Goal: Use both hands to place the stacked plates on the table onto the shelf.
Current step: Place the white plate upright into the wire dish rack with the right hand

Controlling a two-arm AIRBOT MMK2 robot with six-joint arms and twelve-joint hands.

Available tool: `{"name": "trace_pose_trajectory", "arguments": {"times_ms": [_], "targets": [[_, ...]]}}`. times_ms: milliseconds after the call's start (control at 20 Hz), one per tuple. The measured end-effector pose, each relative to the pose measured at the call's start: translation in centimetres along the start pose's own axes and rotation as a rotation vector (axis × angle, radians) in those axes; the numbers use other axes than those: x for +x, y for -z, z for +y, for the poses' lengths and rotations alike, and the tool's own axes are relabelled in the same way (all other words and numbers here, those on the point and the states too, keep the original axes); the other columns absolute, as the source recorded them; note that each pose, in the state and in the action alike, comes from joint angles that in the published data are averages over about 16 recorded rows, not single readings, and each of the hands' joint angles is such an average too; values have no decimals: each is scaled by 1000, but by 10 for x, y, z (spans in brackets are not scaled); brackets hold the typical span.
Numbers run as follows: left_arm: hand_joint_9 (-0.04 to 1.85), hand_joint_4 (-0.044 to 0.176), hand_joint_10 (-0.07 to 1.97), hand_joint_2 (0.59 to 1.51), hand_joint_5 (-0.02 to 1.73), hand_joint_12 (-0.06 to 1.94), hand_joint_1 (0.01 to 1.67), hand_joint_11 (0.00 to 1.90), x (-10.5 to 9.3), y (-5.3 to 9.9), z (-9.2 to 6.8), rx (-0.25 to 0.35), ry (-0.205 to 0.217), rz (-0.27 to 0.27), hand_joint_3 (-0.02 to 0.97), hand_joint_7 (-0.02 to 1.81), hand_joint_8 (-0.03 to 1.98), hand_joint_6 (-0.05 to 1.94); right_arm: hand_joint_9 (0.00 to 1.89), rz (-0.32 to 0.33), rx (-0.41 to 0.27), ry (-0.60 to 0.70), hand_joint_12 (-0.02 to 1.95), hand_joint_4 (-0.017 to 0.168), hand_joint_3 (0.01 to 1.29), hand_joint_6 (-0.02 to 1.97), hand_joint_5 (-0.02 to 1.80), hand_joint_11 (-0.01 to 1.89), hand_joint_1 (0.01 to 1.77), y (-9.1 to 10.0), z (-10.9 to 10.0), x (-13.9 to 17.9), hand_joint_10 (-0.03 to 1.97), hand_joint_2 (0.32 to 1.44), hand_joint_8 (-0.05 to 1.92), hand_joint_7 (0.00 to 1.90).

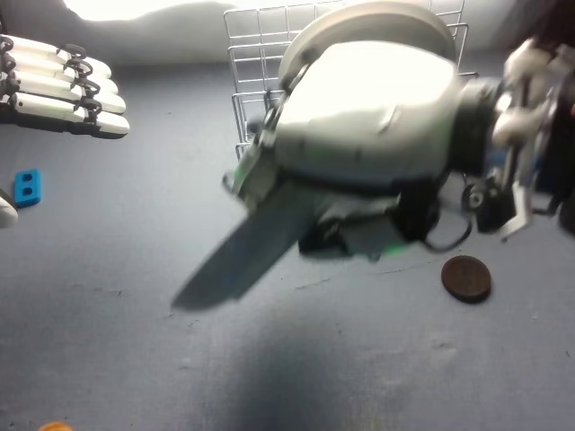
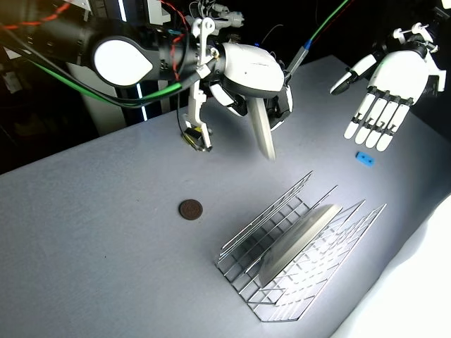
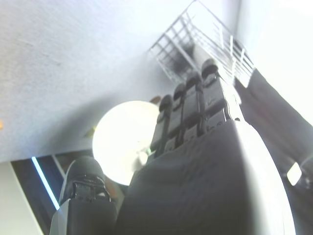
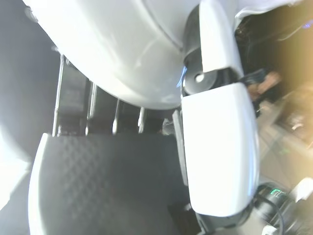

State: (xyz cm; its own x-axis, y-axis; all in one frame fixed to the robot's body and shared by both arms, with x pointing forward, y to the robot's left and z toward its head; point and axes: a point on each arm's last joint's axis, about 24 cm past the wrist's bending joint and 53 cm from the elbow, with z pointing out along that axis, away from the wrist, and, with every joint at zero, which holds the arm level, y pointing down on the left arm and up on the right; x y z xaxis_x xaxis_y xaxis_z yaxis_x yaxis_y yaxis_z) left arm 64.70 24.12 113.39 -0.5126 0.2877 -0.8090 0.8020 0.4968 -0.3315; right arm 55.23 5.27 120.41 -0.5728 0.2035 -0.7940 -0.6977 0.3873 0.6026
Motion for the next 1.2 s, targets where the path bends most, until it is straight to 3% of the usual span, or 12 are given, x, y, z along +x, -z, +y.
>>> {"name": "trace_pose_trajectory", "arguments": {"times_ms": [550, 1200], "targets": [[18, 8, 17, 1153, 14, -1, 14, 18, -1, -1, -3, 11, -3, -2, 4, 20, -5, 4, 1308, -142, 109, -382, 1134, 25, 12, 960, 966, 857, 1203, 19, -38, -84, 14, 994, 822, 1076], [17, 8, 17, 1153, 18, 0, 14, 18, -1, -1, -4, 13, -4, 1, 3, 21, -6, 4, 1309, -241, 211, -477, 1135, 22, 11, 922, 972, 844, 1208, 29, -81, -125, 14, 995, 824, 1074]]}}
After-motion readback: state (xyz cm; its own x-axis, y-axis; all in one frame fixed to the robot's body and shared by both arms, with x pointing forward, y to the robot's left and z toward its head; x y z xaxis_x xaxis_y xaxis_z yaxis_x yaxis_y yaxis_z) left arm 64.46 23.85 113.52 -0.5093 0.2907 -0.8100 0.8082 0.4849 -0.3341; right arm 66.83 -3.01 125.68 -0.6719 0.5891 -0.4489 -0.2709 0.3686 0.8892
